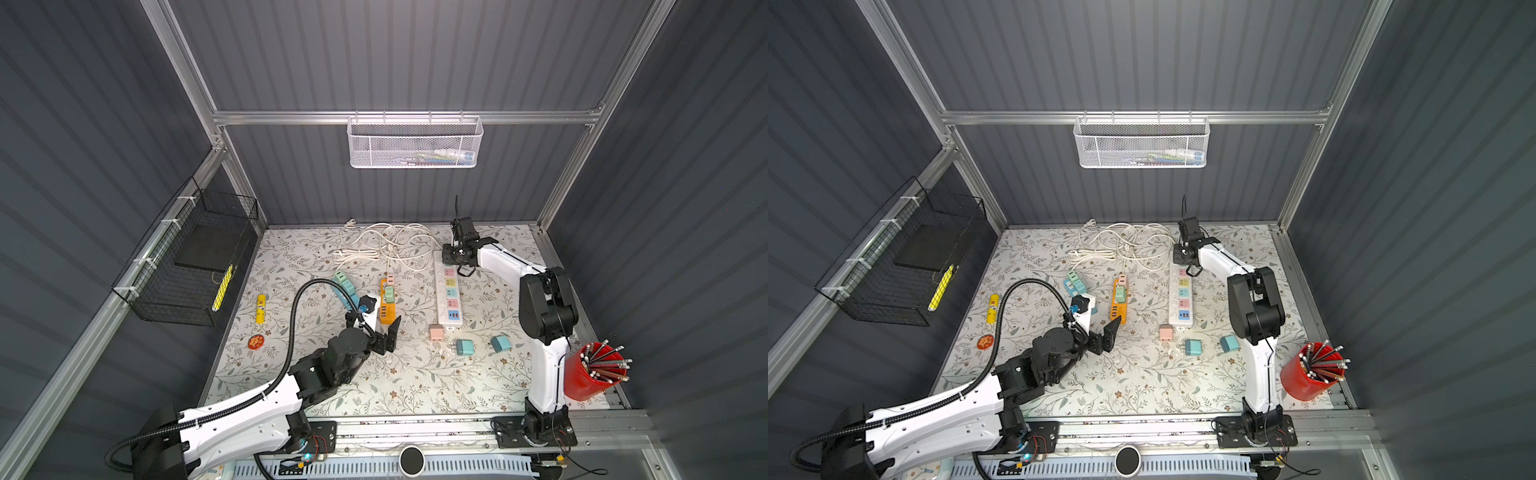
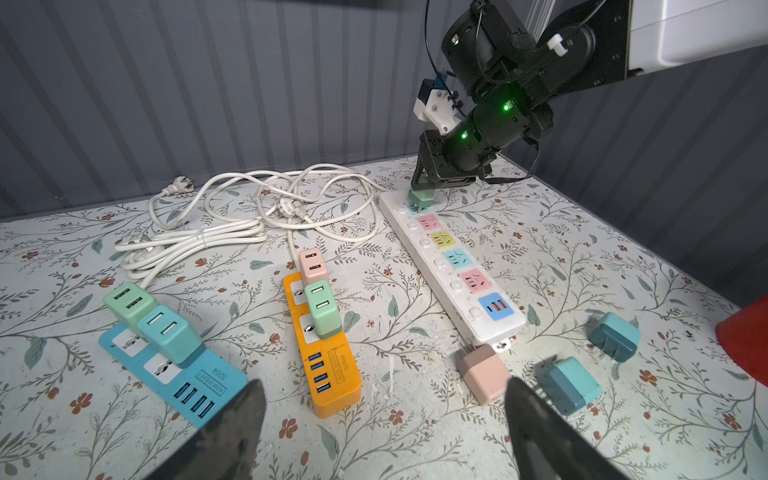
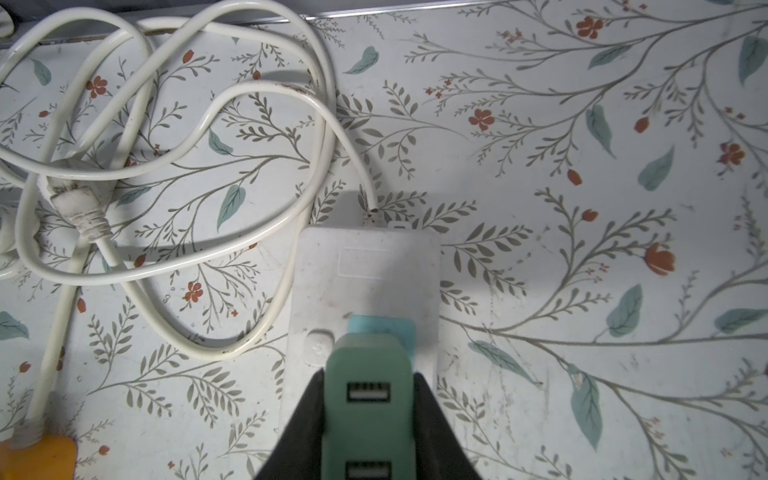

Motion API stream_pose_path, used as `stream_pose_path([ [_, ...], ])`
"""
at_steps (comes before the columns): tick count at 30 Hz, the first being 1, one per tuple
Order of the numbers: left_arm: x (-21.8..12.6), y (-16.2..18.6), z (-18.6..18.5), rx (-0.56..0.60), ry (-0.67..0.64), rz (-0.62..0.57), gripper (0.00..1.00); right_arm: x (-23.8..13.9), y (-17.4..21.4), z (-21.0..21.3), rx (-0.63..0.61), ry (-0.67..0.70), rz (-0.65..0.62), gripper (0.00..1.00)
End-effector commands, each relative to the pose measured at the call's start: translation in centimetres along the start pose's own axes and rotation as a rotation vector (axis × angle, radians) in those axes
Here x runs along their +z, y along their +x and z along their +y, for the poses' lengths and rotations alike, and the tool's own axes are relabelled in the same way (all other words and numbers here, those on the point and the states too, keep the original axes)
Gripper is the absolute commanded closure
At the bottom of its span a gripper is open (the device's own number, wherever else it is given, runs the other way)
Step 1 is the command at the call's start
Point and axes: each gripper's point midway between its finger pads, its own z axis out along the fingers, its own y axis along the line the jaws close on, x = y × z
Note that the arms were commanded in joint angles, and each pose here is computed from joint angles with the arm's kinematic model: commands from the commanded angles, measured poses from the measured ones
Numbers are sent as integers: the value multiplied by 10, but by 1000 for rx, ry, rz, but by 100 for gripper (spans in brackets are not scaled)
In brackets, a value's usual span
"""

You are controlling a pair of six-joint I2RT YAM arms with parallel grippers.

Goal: Insert the plug
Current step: 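Lower the green adapter onto the white strip's farthest teal socket with the right gripper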

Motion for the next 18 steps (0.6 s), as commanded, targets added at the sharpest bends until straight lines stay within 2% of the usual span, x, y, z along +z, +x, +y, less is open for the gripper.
stream_pose_path([
  [1, 2, 3, 6, 6, -24, -3, 10, 12, 4, -4, 13, 34, 22, 88],
  [9, 4, 3, 8, 19, -31, 0, 10, 17, 13, -8, 25, 51, 28, 88],
  [13, 6, 2, 10, 19, -33, -1, 9, 14, 20, 2, -33, 82, 28, 88],
  [18, 6, 2, 12, 5, -35, -8, 9, 14, 38, 4, -25, 81, 42, 88],
])
